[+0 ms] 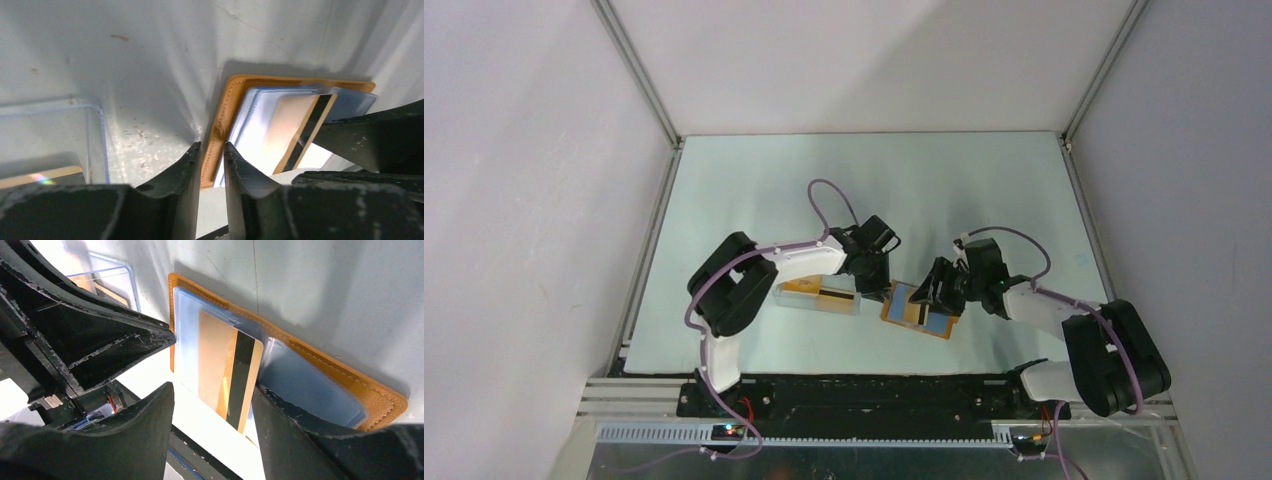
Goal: Put the credit cards into the card holder
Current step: Insert the credit card into the card holder.
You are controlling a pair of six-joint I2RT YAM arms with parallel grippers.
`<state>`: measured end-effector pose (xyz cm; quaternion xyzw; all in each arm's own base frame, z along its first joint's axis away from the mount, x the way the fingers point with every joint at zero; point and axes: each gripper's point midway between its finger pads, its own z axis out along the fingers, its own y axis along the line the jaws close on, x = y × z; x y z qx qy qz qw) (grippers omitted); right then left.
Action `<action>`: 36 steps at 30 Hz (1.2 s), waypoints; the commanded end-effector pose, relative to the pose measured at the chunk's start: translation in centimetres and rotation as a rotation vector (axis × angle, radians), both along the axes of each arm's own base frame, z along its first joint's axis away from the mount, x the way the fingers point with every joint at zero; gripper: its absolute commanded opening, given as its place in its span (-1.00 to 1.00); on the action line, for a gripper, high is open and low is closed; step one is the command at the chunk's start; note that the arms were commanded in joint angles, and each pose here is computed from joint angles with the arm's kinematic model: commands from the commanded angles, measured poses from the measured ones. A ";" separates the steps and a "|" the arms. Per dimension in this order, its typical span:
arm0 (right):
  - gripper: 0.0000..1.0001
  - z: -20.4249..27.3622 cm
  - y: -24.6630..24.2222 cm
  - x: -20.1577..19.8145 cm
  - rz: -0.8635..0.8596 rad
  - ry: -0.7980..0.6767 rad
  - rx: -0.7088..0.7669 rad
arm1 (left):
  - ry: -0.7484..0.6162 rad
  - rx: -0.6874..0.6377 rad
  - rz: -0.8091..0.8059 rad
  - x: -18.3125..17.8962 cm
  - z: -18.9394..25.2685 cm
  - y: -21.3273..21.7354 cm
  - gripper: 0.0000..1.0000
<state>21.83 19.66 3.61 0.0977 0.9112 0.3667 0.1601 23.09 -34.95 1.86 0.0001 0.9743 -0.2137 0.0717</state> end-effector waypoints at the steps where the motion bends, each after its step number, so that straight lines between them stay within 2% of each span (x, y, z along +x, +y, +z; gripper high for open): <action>1: 0.29 -0.8 -0.8 0.0 -0.011 0.032 -0.081 | -0.054 0.082 0.034 0.5 0.4 2.3 -0.38; 4: 0.34 -0.8 -0.8 -0.1 -0.009 0.035 -0.084 | -0.034 0.093 0.025 0.1 -0.3 2.4 -0.34; 7: 0.34 -0.6 -0.6 -0.1 -0.001 0.037 -0.070 | -0.004 0.097 0.023 -0.3 -1.0 2.4 -0.38; 12: 0.16 -0.2 0.3 -0.1 0.012 0.046 -0.033 | 0.009 0.092 0.011 -0.5 -1.3 2.1 -0.76; 17: 0.05 0.2 1.7 0.5 0.036 0.059 -0.013 | 0.009 0.082 0.005 -0.7 -0.9 2.0 -0.98; 30: 0.05 1.0 5.0 1.5 0.089 0.061 0.023 | 0.013 0.076 0.009 -1.5 -0.6 1.7 -1.00; 32: -0.05 1.6 5.4 1.7 0.099 0.047 0.045 | 0.013 0.077 0.015 -1.6 -0.5 1.8 -1.00; 35: -0.34 2.8 6.0 2.0 0.112 0.033 0.075 | 0.018 0.083 0.015 -1.9 -0.8 1.9 -1.00; 36: -0.38 3.1 6.1 2.0 0.113 0.030 0.083 | 0.020 0.086 0.016 -1.9 -0.8 2.0 -1.00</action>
